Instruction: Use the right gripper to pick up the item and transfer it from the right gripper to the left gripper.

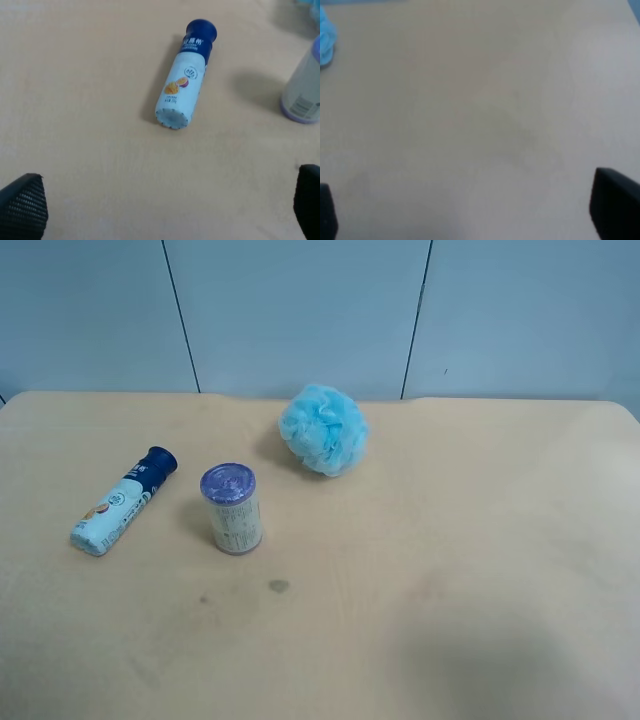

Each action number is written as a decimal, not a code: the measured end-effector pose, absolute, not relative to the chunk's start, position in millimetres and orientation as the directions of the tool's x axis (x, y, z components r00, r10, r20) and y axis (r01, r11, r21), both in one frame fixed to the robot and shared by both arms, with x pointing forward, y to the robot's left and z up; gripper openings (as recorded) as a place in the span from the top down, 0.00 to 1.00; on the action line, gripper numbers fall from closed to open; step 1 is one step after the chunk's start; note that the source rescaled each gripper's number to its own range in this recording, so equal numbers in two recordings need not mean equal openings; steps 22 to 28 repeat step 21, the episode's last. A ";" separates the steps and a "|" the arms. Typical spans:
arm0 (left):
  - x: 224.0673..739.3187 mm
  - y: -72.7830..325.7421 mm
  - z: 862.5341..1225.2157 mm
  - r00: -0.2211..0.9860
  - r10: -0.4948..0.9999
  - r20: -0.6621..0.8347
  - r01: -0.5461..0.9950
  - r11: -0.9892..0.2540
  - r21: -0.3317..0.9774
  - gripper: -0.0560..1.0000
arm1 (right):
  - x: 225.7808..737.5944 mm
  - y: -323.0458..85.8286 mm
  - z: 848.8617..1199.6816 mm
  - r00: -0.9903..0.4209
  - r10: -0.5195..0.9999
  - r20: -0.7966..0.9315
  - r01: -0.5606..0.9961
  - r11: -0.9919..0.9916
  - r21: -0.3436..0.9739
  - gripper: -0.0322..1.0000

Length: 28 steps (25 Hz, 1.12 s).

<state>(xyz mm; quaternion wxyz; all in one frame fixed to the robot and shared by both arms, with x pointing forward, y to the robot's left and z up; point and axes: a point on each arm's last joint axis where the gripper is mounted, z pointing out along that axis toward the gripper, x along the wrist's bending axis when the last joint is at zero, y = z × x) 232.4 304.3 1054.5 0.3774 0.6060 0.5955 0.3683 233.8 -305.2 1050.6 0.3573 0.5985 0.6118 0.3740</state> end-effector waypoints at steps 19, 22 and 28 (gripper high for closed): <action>232.3 304.0 1054.6 -0.025 1.000 -0.006 0.442 0.017 0.897 0.00 | 233.8 -305.2 1050.6 -0.028 1.000 0.010 0.465 0.004 0.885 0.00; 232.2 303.8 1054.6 -0.055 0.998 -0.006 0.441 0.030 0.897 0.00 | 233.8 -305.2 1050.6 -0.028 1.000 0.010 0.465 0.004 0.885 0.00; 232.2 303.8 1054.6 -0.055 0.998 -0.006 0.441 0.030 0.897 0.00 | 233.8 -305.2 1050.6 -0.028 1.000 0.010 0.465 0.004 0.885 0.00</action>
